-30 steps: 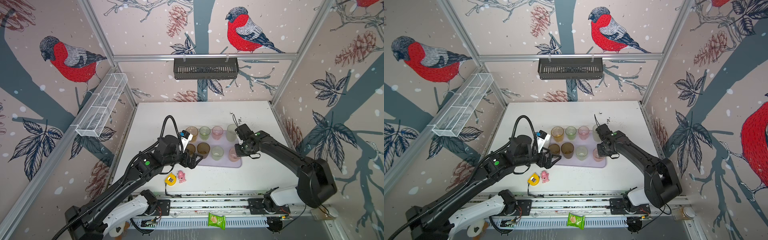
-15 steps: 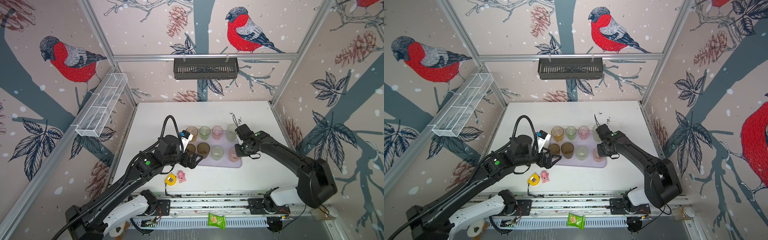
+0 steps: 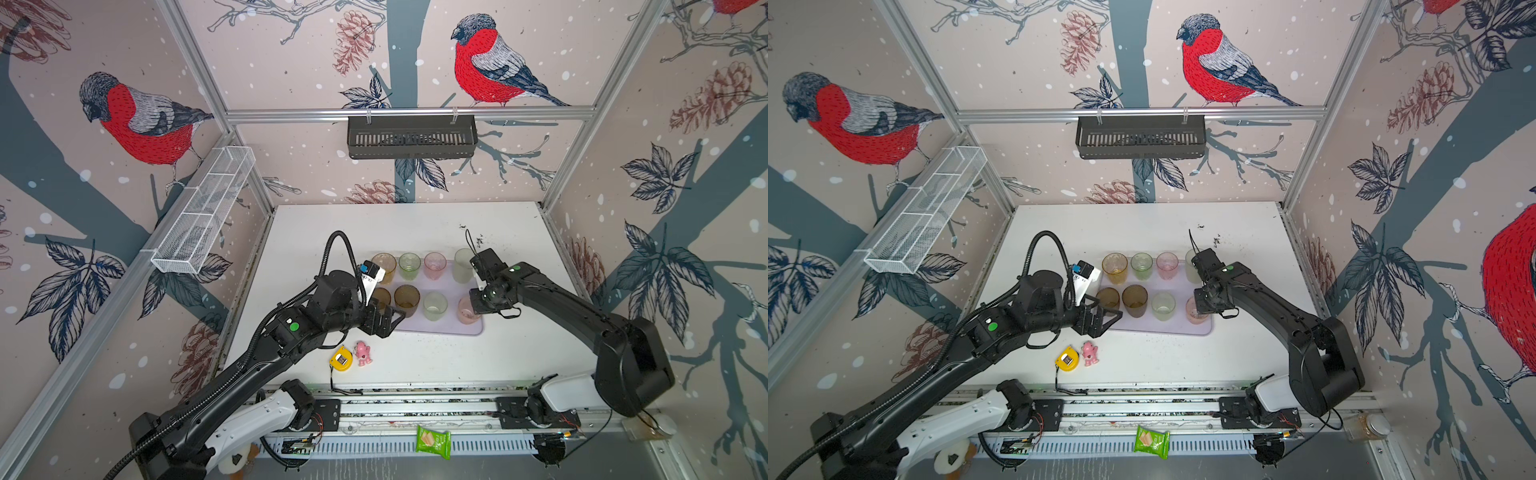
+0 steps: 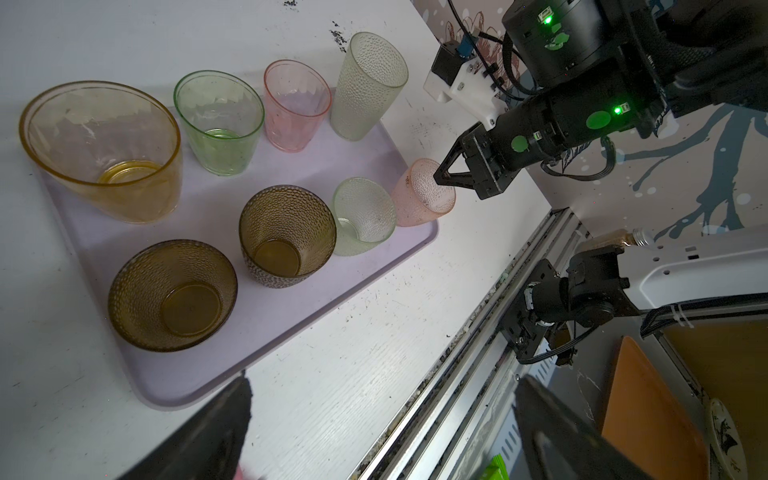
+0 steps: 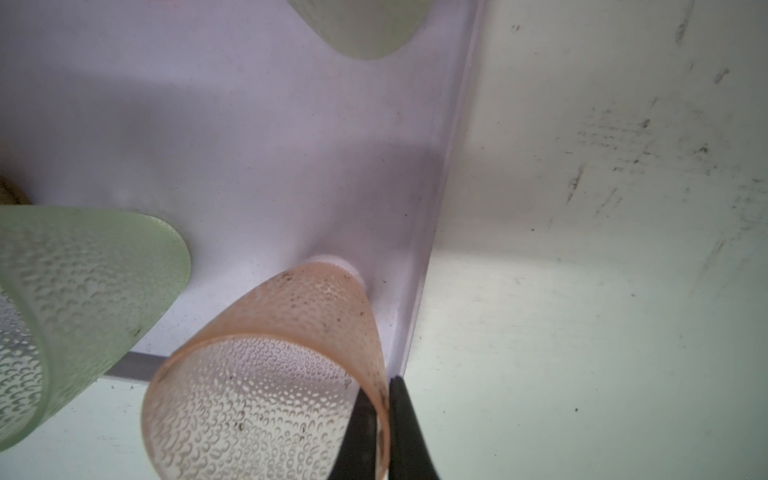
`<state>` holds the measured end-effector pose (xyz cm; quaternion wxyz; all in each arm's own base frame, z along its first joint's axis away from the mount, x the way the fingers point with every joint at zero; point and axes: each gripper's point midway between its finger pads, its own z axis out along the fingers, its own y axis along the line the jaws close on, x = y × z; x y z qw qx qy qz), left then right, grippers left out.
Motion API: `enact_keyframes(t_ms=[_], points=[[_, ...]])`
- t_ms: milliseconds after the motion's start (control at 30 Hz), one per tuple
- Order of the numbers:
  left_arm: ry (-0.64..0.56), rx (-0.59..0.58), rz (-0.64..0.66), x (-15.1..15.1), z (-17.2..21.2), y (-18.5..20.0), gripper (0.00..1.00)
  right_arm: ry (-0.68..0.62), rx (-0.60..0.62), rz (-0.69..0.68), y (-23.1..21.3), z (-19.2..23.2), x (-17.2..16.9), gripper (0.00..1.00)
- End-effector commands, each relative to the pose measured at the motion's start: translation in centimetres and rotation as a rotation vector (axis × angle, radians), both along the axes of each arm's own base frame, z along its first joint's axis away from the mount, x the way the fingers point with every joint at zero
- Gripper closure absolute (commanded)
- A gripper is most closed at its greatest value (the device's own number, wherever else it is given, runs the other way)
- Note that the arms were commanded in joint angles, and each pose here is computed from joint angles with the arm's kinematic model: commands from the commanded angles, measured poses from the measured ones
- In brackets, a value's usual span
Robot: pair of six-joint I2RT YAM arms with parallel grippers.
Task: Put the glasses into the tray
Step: 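Lower the pale pink glass onto the tray beside the pale green glass, then open the right gripper and raise it off the pale pink glass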
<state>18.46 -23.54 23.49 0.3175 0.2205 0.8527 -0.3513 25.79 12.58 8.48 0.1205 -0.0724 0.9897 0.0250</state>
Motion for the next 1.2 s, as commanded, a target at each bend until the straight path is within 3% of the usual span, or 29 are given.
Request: enact_keyframes(t_ms=[0,567,1167], points=[[-0.017,-0.011,-0.001,0.1,0.5,0.0,0.02,-0.006,0.009,0.017,0.3,0.0,0.1,0.91],[-0.010,-0.016,0.007,0.1,0.3,0.0,0.02,-0.009,0.009,0.019,0.4,0.1,0.1,0.84],[-0.031,-0.027,0.001,0.9,1.2,-0.8,0.02,-0.046,0.002,-0.001,-0.1,1.1,0.3,0.62]])
